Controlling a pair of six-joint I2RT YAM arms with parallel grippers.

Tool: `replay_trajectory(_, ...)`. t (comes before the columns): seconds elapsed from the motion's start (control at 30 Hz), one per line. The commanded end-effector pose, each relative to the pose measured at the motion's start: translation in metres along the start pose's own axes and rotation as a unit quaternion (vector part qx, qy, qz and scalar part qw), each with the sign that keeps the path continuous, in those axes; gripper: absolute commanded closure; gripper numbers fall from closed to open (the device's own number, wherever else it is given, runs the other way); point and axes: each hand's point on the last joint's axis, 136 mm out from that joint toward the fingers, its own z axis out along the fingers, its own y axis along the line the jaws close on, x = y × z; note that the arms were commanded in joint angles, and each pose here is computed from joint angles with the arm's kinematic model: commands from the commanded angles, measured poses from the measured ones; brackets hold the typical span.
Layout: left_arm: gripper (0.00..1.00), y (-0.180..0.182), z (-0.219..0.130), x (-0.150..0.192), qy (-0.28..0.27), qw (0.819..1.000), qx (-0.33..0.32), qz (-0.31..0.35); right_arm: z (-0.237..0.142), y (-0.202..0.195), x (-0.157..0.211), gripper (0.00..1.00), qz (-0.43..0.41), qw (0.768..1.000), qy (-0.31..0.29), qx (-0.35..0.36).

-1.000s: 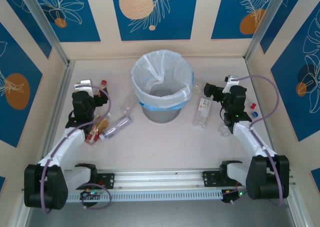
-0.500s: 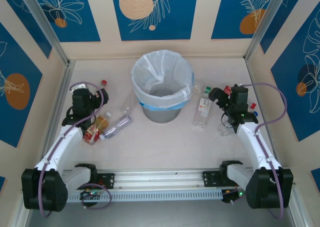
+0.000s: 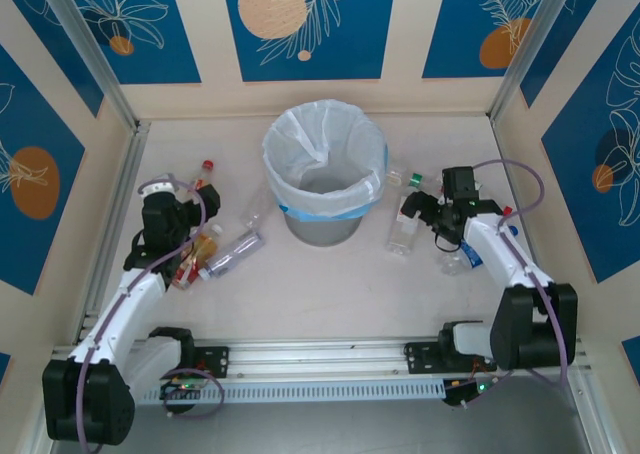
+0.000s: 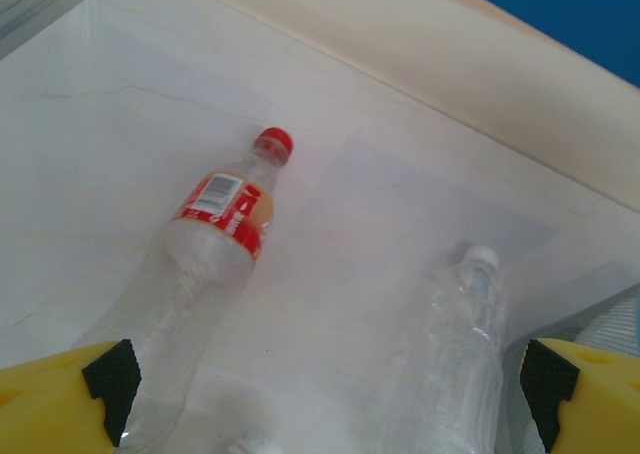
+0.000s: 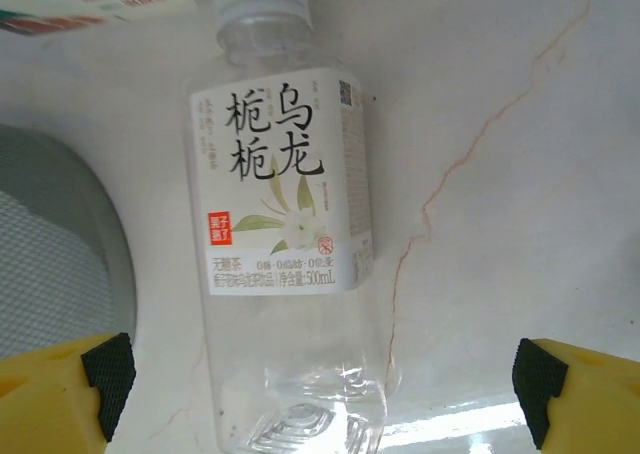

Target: Put the plastic bottles in the bin

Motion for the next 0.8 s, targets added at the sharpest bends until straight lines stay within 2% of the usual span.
replay_trajectory(0.0, 0.01, -0.034, -0.003, -0.002, -0.015, 0.995, 0.1, 0.022, 0.005, 0.011, 0.003, 0.0, -0.017, 0.999, 0.039, 0.0)
replay_trajectory(0.07, 0.01, -0.045, -0.003, 0.005, 0.013, 0.991, 0.13, 0.029, 0.012, 0.015, 0.002, 0.01, -0.026, 0.998, 0.051, 0.016)
replay_trajectory(0.2, 0.01, -0.045, -0.002, 0.017, 0.056, 0.99, 0.126, 0.026, 0.029, 0.019, -0.004, 0.03, -0.034, 0.996, 0.065, 0.046)
replay_trajectory(0.4, 0.01, -0.03, 0.001, 0.017, 0.057, 0.995, 0.08, -0.018, 0.054, 0.014, -0.023, 0.04, -0.057, 0.992, 0.067, 0.09)
replay_trajectory(0.53, 0.01, -0.028, 0.001, 0.015, 0.056, 0.995, 0.071, -0.032, 0.067, 0.02, -0.031, 0.05, -0.097, 0.988, 0.084, 0.084)
replay_trajectory(0.77, 0.01, -0.02, 0.002, 0.016, 0.05, 0.996, 0.052, -0.061, 0.094, 0.021, -0.027, 0.1, -0.1, 0.984, 0.113, 0.096)
